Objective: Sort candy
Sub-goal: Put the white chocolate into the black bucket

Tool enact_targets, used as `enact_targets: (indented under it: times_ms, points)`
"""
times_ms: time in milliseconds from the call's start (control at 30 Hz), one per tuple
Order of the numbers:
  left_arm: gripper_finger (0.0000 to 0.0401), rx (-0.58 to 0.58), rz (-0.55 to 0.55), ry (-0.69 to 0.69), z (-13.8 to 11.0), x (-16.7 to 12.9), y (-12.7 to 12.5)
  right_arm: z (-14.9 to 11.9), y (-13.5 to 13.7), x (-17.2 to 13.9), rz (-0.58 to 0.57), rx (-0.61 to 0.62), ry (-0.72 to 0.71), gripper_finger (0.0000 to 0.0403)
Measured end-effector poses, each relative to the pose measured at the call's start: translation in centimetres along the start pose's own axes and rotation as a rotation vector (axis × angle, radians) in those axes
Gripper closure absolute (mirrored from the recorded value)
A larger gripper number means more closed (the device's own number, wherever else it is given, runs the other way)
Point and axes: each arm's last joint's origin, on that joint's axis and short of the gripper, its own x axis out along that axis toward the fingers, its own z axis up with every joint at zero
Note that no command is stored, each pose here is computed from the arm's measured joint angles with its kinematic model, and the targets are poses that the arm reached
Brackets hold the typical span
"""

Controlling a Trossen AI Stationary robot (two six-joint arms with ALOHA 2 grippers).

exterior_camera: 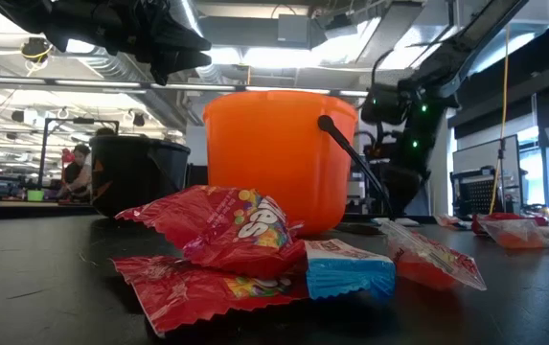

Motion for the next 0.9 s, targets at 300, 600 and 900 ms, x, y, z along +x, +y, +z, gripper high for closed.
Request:
enact_targets:
  times_ms: [300,600,900]
  points:
    - [0.0252,-0.021,-0.013,0.006,-0.1,0.0,-0.2,-0.5,-1.0,2.4,0.109,0.077,0.074,0.0102]
    - [0.0252,-0.018,-0.024,0.008,-0.1,0.1,-0.5,-0.6,0.1,2.2,0.146,0.074,0.080,0.0255]
    - [0.0252,-0.019,-0.023,0.008,-0.1,0.1,-0.5,-0.2,0.0,0.5,0.171,0.156,0.015,0.0349]
